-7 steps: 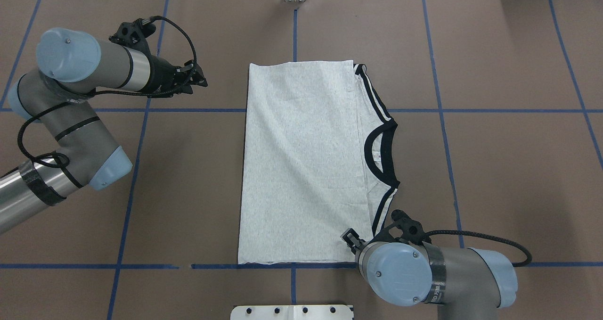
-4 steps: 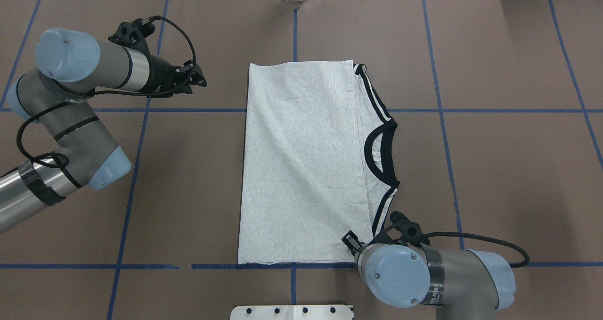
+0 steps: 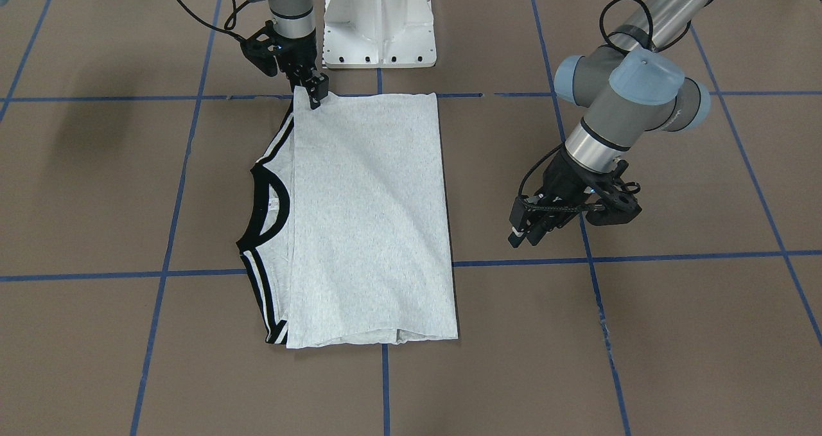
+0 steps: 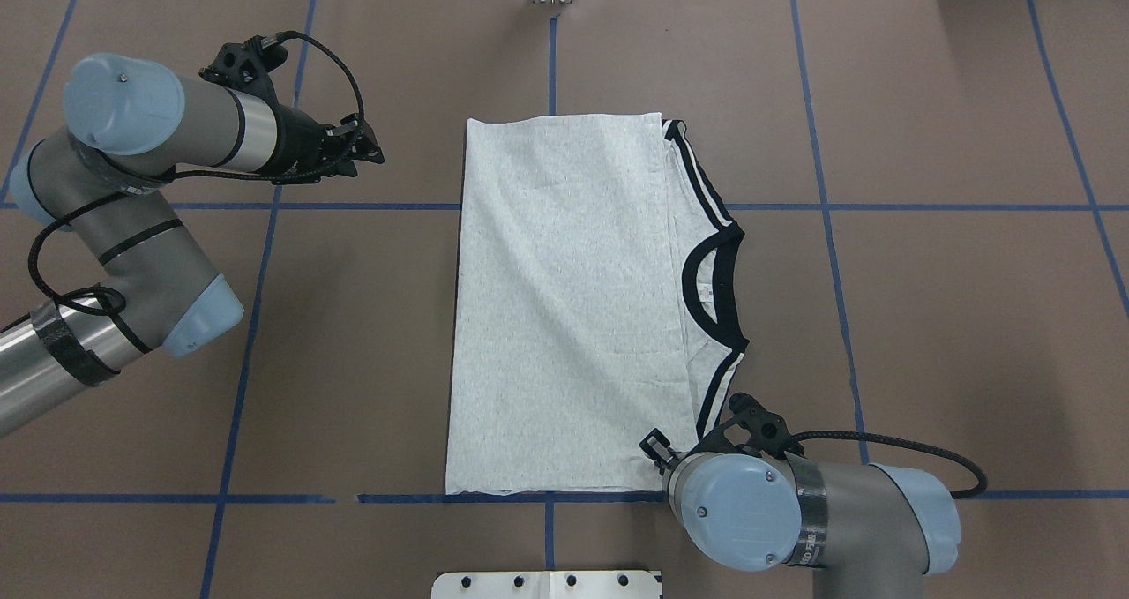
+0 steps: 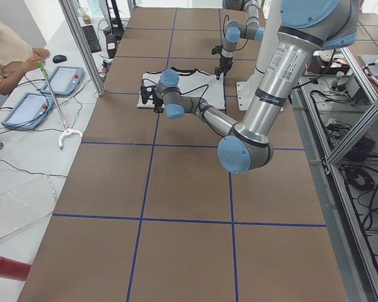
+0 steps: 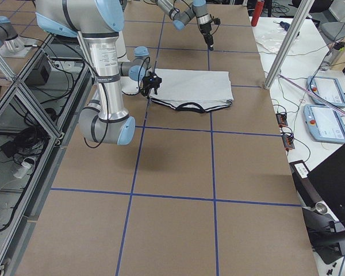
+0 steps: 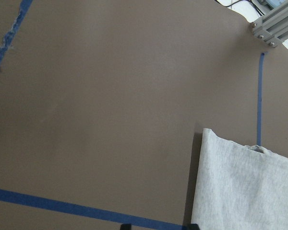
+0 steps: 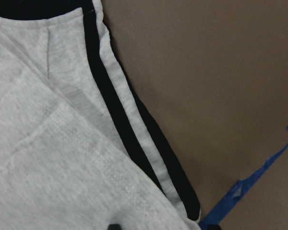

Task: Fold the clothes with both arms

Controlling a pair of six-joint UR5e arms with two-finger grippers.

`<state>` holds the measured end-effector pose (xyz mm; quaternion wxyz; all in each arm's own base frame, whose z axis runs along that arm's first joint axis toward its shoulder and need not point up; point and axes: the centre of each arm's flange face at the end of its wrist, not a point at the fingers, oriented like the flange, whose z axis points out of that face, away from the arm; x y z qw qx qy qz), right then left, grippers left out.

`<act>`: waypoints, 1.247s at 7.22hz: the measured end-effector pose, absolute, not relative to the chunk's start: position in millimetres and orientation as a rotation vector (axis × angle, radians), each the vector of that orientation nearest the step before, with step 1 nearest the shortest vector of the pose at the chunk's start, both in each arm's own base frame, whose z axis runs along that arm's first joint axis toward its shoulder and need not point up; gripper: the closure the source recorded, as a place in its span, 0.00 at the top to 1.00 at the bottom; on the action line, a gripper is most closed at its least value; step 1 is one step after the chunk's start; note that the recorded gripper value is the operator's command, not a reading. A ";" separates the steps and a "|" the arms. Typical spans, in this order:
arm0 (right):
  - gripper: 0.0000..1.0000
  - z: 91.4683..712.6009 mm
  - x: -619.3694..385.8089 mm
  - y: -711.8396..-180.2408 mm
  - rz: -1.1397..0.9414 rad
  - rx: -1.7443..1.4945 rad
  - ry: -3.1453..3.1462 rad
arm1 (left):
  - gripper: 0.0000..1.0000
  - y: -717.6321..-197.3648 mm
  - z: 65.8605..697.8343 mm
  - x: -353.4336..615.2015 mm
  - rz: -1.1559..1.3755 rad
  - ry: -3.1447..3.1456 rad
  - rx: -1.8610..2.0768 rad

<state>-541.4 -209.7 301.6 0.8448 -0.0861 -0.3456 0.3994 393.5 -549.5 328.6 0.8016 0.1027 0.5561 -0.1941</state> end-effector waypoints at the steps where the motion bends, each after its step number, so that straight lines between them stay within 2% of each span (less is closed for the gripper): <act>1: 0.00 301.0 -541.2 -210.3 0.845 -0.182 -0.731 | 0.49 -549.4 328.8 393.5 -0.416 1.192 0.220; 7: 0.00 288.9 -534.3 -215.2 0.841 -0.211 -0.803 | 0.49 -547.4 324.1 387.8 -0.418 1.202 0.224; 9: 0.00 283.8 -528.7 -214.7 0.840 -0.216 -0.814 | 0.50 -523.8 318.5 379.2 -0.433 1.236 0.196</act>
